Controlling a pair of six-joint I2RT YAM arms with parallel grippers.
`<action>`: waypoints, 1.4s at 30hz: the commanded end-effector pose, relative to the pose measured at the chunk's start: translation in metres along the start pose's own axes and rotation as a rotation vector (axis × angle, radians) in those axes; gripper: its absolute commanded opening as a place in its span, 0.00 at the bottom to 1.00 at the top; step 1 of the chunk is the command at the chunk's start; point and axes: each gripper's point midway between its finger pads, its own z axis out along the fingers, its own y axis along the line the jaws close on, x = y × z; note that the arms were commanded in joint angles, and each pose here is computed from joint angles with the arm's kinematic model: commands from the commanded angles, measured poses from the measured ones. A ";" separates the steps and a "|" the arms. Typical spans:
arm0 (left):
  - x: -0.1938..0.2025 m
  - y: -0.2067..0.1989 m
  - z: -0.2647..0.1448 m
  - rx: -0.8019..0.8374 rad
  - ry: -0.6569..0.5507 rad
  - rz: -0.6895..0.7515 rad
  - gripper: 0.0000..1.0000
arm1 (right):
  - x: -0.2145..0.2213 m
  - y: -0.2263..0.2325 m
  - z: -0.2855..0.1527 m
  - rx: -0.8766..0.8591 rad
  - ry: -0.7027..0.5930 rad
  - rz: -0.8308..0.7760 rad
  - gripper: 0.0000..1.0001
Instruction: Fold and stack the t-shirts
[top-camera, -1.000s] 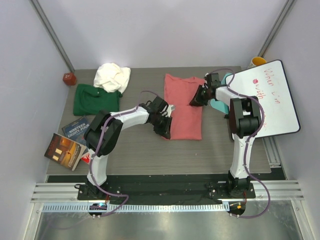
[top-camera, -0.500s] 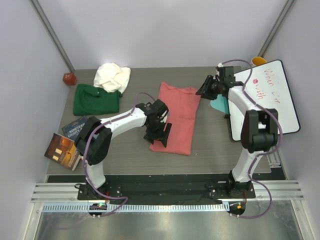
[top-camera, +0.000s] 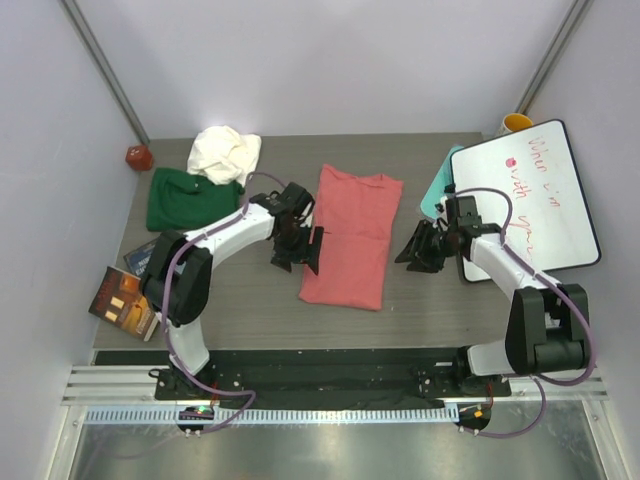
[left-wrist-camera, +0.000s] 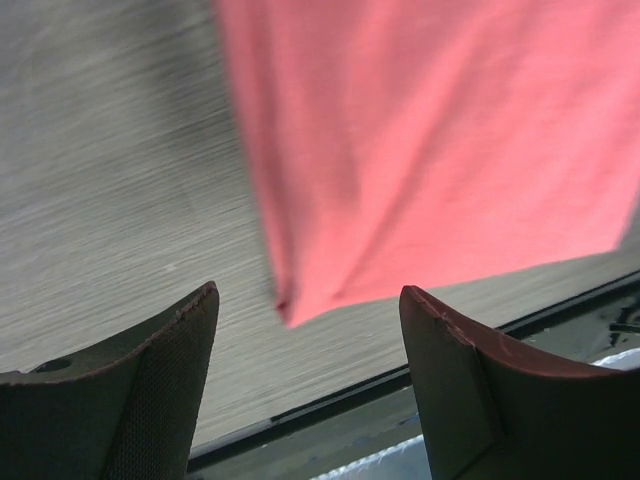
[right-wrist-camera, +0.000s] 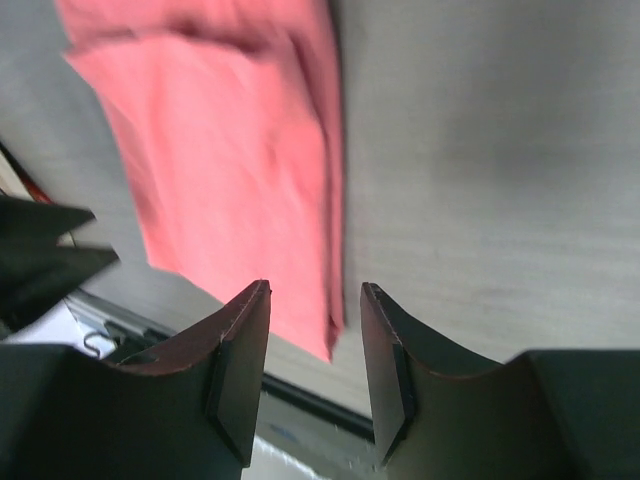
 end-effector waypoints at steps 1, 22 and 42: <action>0.012 0.025 0.008 0.030 0.035 -0.071 0.73 | 0.030 0.001 -0.013 -0.038 0.050 0.004 0.47; 0.050 0.035 0.041 0.116 0.170 -0.051 0.73 | 0.115 -0.009 0.033 -0.022 0.296 0.007 0.49; 0.049 0.039 0.043 0.133 0.184 -0.058 0.71 | 0.113 -0.015 0.068 0.040 0.322 0.017 0.51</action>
